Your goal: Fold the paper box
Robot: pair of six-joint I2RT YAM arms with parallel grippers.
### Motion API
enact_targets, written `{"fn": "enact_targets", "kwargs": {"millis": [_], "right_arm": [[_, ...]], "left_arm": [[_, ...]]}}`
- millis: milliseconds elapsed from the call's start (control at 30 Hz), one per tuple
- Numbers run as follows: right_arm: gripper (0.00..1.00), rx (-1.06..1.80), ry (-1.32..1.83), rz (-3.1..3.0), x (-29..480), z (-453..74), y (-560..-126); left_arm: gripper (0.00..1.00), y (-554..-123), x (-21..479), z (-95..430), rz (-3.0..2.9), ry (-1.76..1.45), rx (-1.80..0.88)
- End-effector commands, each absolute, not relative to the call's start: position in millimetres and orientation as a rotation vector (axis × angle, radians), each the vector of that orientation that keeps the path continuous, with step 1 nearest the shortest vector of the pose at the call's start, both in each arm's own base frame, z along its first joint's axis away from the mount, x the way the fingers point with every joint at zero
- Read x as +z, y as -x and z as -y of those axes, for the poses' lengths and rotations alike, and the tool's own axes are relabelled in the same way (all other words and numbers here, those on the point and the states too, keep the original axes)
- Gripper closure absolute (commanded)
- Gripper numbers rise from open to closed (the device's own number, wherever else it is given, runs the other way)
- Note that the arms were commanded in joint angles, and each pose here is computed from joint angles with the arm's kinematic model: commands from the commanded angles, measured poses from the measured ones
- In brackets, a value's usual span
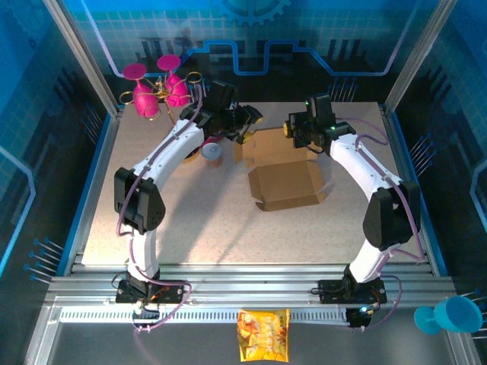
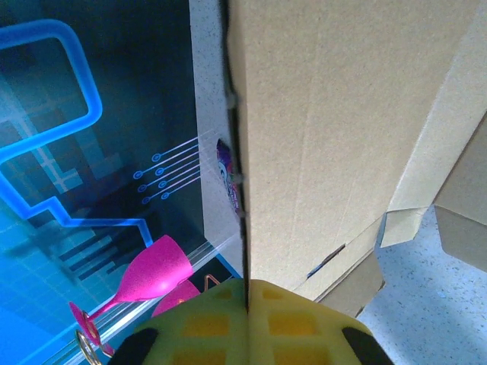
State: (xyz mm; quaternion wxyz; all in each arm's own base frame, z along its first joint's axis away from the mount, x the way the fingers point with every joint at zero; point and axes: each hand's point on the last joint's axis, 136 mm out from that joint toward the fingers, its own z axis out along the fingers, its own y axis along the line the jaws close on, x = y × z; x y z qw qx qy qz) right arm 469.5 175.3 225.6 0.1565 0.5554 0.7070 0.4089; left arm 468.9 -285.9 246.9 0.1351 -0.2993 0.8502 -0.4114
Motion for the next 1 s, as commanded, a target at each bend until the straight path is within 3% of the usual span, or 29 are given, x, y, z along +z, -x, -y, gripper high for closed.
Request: {"fn": "enact_targets", "kwargs": {"millis": [0, 133, 300, 400, 567, 700, 733, 800, 833, 867, 967], "right_arm": [[1.00, 1.240, -1.570, -1.979, 244.9, -173.1, -468.1], [1.00, 1.252, -1.568, -1.984, 244.9, -174.7, -466.3], [1.00, 1.263, -1.570, -1.981, 244.2, -174.8, -461.0], [1.00, 1.268, -1.572, -1.975, 243.6, -174.3, -458.1], [1.00, 1.279, -1.568, -1.972, 241.6, -173.2, -454.5], [1.00, 1.269, -1.556, -1.966, 241.9, -165.6, -451.3], [1.00, 1.264, -1.555, -1.966, 241.3, -162.6, -450.4], [1.00, 1.282, -1.550, -1.964, 242.2, -157.8, -449.1], [1.00, 1.292, -1.553, -1.971, 242.8, -155.1, -447.8], [1.00, 1.298, -1.560, -1.980, 244.2, -151.4, -445.0], [1.00, 1.306, -1.573, -1.972, 250.9, -137.3, -440.3]], "left_arm": [[0.43, -463.0, 238.0, 299.4, -2.502, 0.878, -1.228], [0.44, -464.6, 232.8, 301.5, -2.500, 0.900, -1.236], [0.55, -471.2, 232.7, 303.6, -2.472, 0.919, -1.256], [0.67, -473.5, 229.0, 305.2, -2.470, 0.941, -1.267], [0.97, -479.4, 231.8, 302.1, -2.423, 0.965, -1.280], [1.00, -478.9, 241.2, 300.3, -2.398, 0.957, -1.301], [0.93, -477.3, 247.6, 298.4, -2.384, 0.946, -1.308], [0.53, -473.0, 264.4, 291.4, -2.351, 0.906, -1.315], [0.43, -468.6, 275.8, 284.9, -2.334, 0.869, -1.298], [0.38, -462.7, 285.1, 274.7, -2.322, 0.838, -1.263], [0.40, -441.0, 296.0, 238.8, -2.292, 0.790, -1.184]]}}
